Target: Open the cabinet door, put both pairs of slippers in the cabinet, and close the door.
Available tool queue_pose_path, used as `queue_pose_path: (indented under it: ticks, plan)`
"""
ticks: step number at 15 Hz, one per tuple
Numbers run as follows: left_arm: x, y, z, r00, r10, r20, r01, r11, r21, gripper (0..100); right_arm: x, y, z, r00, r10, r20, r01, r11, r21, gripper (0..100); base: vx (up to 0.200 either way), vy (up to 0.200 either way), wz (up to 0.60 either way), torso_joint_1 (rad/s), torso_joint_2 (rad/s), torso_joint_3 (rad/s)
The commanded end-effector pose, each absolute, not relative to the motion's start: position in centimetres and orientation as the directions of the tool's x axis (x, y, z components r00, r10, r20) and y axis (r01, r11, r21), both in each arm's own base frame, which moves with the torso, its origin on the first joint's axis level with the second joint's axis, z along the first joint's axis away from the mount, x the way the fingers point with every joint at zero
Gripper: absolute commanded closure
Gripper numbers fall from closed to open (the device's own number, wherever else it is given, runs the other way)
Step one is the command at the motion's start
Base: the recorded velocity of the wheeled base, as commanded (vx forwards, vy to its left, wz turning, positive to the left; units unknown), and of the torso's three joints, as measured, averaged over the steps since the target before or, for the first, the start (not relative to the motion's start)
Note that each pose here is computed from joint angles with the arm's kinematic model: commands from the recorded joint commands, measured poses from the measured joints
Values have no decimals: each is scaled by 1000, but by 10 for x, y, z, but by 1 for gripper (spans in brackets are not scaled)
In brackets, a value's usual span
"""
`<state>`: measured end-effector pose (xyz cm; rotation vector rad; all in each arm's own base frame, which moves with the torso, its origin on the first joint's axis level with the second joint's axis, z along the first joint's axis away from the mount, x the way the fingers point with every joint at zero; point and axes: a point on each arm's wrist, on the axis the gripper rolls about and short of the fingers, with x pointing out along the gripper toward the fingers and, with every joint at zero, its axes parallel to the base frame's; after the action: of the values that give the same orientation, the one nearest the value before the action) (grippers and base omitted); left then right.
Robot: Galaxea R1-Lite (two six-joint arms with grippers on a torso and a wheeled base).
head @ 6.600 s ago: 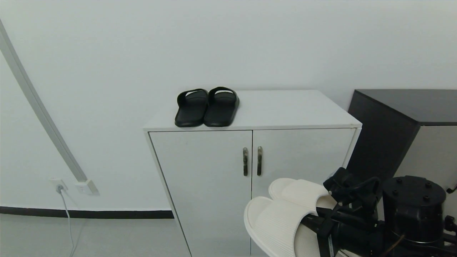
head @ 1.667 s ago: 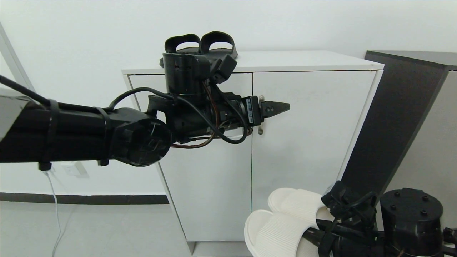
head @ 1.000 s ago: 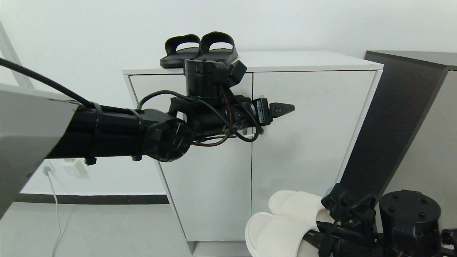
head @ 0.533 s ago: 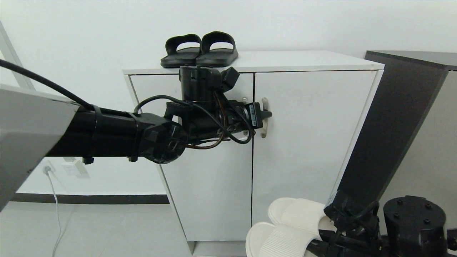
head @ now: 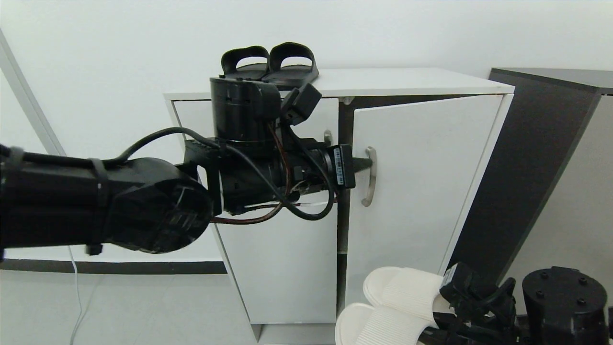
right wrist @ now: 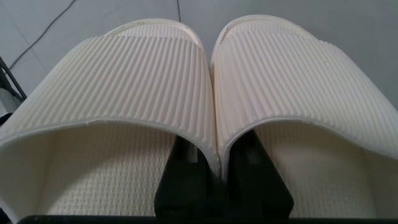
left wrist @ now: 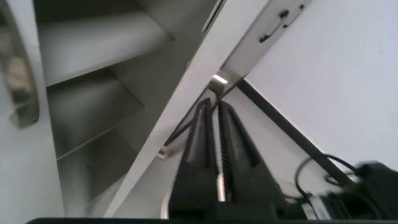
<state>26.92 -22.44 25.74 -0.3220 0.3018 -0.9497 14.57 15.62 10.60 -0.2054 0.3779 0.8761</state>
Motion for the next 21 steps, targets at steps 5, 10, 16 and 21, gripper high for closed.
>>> queue_pose_path:
  ticks: [5, 10, 16, 21]
  plan:
    - [228, -191, 279, 553, -831, -63, 755, 531, -385, 100, 142, 154, 109, 556, 734, -389, -801, 599, -14, 100, 0, 0, 0, 0, 0, 0]
    - [267, -199, 276, 579, -814, -42, 686, 514, -514, 100, 133, 154, 115, 513, 777, -364, -833, 553, 6, 100, 0, 0, 0, 0, 0, 0]
    - [304, -215, 259, 590, -806, -52, 667, 522, -532, 100, 132, 156, 115, 506, 782, -364, -838, 546, 7, 100, 0, 0, 0, 0, 0, 0]
    - [314, -221, 251, 595, -803, -38, 670, 521, -529, 100, 131, 156, 115, 504, 782, -367, -839, 544, 6, 100, 0, 0, 0, 0, 0, 0]
